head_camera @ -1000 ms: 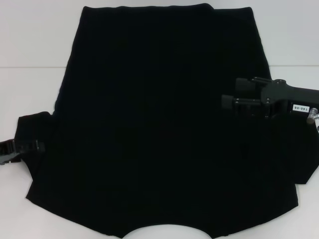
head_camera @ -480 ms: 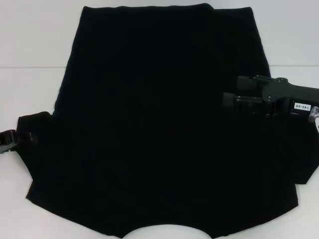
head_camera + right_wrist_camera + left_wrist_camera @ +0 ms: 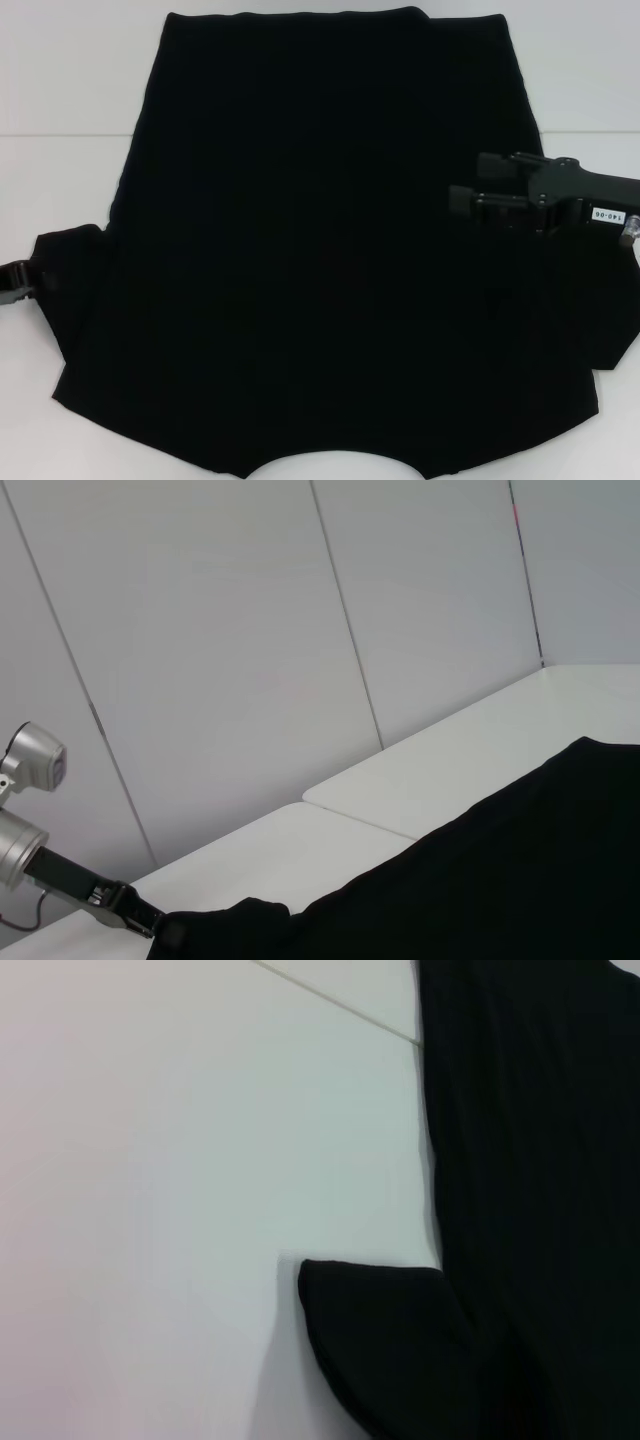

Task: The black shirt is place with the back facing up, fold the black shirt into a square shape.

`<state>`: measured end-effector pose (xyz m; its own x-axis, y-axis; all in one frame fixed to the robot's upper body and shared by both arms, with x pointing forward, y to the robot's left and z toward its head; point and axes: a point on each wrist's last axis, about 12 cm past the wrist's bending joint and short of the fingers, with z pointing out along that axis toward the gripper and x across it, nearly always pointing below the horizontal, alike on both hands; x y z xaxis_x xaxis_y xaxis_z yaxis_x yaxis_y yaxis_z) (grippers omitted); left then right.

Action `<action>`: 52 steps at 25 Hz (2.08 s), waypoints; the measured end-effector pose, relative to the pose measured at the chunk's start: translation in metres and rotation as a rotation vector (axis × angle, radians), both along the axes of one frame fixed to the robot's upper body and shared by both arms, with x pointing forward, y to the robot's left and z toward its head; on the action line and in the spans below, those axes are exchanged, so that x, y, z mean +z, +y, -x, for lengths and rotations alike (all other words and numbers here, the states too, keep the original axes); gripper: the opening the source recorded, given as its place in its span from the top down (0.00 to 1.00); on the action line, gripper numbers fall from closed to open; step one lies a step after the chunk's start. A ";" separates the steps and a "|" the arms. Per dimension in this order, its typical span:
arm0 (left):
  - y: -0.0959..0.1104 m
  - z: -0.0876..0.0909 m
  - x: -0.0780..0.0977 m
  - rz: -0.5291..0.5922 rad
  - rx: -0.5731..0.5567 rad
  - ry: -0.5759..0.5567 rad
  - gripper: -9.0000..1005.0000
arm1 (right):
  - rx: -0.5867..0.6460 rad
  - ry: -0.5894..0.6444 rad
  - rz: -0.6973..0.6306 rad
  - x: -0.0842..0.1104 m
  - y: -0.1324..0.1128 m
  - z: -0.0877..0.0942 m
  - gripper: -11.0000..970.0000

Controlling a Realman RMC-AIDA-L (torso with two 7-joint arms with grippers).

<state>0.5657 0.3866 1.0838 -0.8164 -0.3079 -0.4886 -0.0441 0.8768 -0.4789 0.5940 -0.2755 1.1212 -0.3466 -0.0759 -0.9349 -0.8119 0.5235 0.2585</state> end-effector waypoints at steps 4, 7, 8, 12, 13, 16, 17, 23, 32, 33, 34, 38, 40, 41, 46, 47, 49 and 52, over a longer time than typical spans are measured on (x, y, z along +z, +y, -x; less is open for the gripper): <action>0.002 -0.001 -0.001 -0.013 0.012 -0.006 0.80 | -0.010 0.003 -0.010 -0.002 -0.001 0.001 0.08; 0.004 -0.002 -0.001 -0.032 0.027 -0.018 0.85 | -0.018 0.005 -0.022 -0.002 0.000 0.002 0.08; 0.005 -0.002 -0.001 -0.039 0.031 -0.023 0.86 | -0.019 0.005 -0.025 -0.003 0.001 0.002 0.08; 0.011 -0.005 0.001 -0.072 0.054 -0.049 0.92 | -0.016 0.008 -0.033 -0.004 0.004 0.002 0.08; 0.012 -0.006 0.002 -0.079 0.060 -0.056 0.94 | -0.015 0.009 -0.034 -0.004 0.005 0.002 0.08; 0.016 -0.010 0.004 -0.104 0.087 -0.090 0.97 | -0.017 0.012 -0.036 -0.005 0.006 0.003 0.08; 0.018 -0.011 0.005 -0.116 0.095 -0.100 0.97 | -0.018 0.014 -0.037 -0.005 0.006 0.003 0.08; 0.018 -0.018 0.010 -0.144 0.090 -0.127 0.97 | -0.017 0.022 -0.043 -0.005 0.006 0.003 0.08; 0.018 -0.027 0.016 -0.170 0.086 -0.169 0.97 | -0.010 0.024 -0.040 -0.005 0.007 0.004 0.08; 0.018 -0.027 0.017 -0.170 0.087 -0.171 0.97 | -0.009 0.024 -0.040 -0.005 0.007 0.004 0.08; 0.017 -0.028 0.017 -0.170 0.086 -0.173 0.97 | -0.009 0.024 -0.040 -0.005 0.007 0.004 0.08; 0.017 -0.029 0.018 -0.171 0.083 -0.175 0.96 | -0.009 0.025 -0.039 -0.006 0.007 0.004 0.08; 0.016 -0.029 0.018 -0.167 0.082 -0.177 0.96 | -0.009 0.025 -0.039 -0.006 0.007 0.004 0.08; 0.015 -0.029 0.018 -0.158 0.079 -0.179 0.96 | -0.009 0.025 -0.039 -0.006 0.007 0.004 0.08; 0.004 -0.023 0.020 -0.029 0.021 -0.197 0.96 | -0.009 0.028 -0.041 -0.007 0.006 0.005 0.08; -0.001 -0.021 0.021 0.010 -0.006 -0.210 0.96 | -0.009 0.029 -0.041 -0.007 0.006 0.005 0.08; -0.011 -0.017 0.024 0.081 -0.063 -0.242 0.96 | -0.009 0.029 -0.042 -0.007 0.006 0.006 0.08; -0.044 -0.013 0.022 0.230 -0.190 -0.324 0.95 | -0.010 0.029 -0.043 -0.007 0.006 0.006 0.08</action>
<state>0.5784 0.3423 1.1057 -0.6845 -0.2982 -0.6653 0.2921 0.7239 -0.6250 0.5882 -0.2696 1.1143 -0.3743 -0.0327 -0.9267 -0.7986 0.5192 0.3043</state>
